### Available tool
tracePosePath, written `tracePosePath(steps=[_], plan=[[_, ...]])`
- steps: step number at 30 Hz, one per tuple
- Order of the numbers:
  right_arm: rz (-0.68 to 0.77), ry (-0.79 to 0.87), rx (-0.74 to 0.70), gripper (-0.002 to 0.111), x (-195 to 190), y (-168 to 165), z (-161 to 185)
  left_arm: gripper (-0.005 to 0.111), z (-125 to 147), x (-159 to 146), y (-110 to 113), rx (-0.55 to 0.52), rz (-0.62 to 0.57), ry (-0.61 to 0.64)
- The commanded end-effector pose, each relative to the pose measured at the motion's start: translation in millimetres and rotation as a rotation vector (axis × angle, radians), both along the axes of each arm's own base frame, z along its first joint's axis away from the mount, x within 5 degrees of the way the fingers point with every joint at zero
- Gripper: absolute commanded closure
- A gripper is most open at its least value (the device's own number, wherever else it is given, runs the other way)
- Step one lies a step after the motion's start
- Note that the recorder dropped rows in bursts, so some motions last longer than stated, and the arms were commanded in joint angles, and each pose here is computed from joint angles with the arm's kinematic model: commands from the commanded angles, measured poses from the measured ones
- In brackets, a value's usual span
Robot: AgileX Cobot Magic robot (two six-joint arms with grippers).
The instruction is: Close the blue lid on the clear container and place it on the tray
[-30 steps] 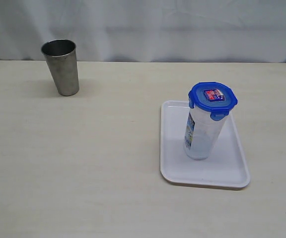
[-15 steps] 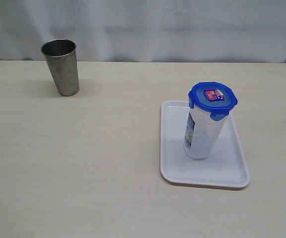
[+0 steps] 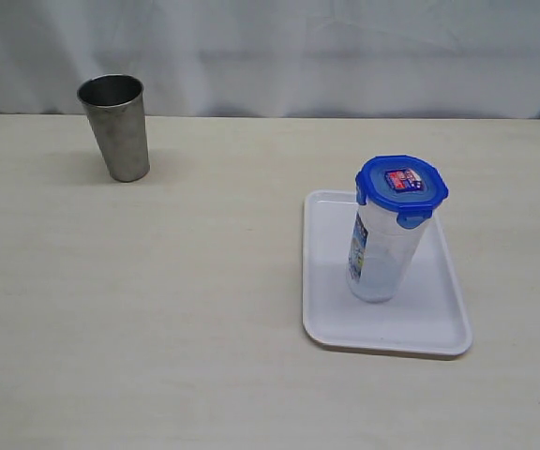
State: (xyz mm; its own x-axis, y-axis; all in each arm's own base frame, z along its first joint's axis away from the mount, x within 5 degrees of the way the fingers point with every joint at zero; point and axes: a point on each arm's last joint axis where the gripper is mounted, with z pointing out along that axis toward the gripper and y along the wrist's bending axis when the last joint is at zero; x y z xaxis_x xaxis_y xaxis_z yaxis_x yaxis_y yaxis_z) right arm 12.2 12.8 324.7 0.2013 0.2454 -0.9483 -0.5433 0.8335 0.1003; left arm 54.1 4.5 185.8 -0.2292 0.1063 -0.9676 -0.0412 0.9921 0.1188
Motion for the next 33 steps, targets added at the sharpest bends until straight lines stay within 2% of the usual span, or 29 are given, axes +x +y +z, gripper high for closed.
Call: tracePosePath(steps=[1, 5, 10, 20, 27, 33], plan=[[-0.041, -0.076, -0.002, 0.104, 0, -3, 4, 0.002, 0, 0, 0, -0.003, -0.003, -0.007], [-0.094, -0.106, -0.001, 0.104, 0, -4, 7, 0.002, 0, 0, 0, -0.003, -0.003, -0.007], [-0.231, -0.107, -0.021, 0.104, 7, -5, -4, 0.002, 0, 0, 0, -0.003, -0.003, -0.007], [-0.533, -0.169, -0.108, 0.104, 24, -11, -37, 0.002, 0, 0, 0, -0.003, -0.003, -0.007], [-0.684, -0.129, -0.202, 0.104, 29, -16, -50, 0.002, 0, 0, 0, -0.001, -0.003, -0.006], [-0.698, -0.071, -0.289, 0.104, 36, -16, -75, 0.002, 0, 0, 0, -0.001, -0.003, -0.006]])
